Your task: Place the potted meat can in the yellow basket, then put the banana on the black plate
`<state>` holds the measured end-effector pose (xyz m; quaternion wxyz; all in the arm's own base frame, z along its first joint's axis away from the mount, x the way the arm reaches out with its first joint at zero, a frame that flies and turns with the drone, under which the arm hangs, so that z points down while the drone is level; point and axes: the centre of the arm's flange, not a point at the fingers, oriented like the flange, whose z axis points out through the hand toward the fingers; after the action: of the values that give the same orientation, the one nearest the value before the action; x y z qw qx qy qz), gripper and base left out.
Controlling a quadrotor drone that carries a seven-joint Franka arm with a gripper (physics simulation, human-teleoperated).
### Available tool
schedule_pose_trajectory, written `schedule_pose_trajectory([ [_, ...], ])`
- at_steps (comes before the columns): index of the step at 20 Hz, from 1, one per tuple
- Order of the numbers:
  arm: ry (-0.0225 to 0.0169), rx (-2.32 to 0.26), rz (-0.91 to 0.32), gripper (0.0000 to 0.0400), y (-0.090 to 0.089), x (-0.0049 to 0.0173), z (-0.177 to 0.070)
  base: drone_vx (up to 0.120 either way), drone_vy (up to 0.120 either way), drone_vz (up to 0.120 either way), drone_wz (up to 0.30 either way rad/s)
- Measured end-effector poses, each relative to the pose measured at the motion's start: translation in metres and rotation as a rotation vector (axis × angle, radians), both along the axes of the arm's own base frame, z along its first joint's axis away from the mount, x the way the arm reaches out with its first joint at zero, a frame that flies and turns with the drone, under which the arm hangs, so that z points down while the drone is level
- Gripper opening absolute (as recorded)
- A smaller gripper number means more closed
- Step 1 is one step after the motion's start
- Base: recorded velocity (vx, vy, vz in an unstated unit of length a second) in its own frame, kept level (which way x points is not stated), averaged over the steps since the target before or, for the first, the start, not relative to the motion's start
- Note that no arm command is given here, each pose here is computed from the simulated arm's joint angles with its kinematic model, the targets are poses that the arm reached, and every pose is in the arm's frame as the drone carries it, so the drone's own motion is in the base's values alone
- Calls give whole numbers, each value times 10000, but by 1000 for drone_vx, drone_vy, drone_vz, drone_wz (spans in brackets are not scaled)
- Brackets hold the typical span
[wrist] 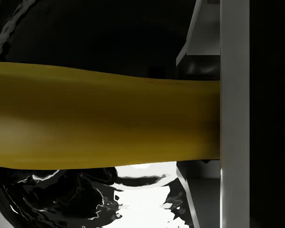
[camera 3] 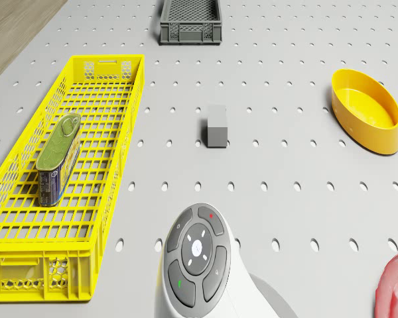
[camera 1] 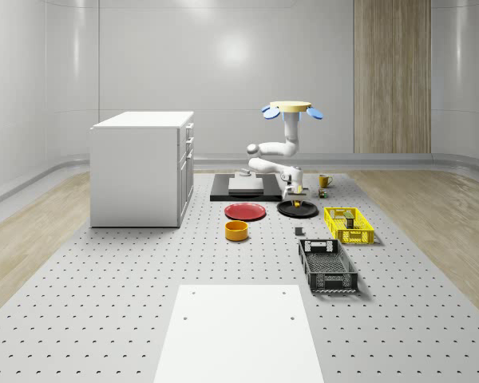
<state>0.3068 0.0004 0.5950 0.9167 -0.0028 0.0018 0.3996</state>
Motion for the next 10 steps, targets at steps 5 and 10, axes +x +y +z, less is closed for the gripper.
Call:
schedule_pose_trajectory([
  [5,1,-2,3,197,0,0,135,0,0,0,0],
  [10,-14,34,-154,318,-3,-1,212,0,0,0,0],
])
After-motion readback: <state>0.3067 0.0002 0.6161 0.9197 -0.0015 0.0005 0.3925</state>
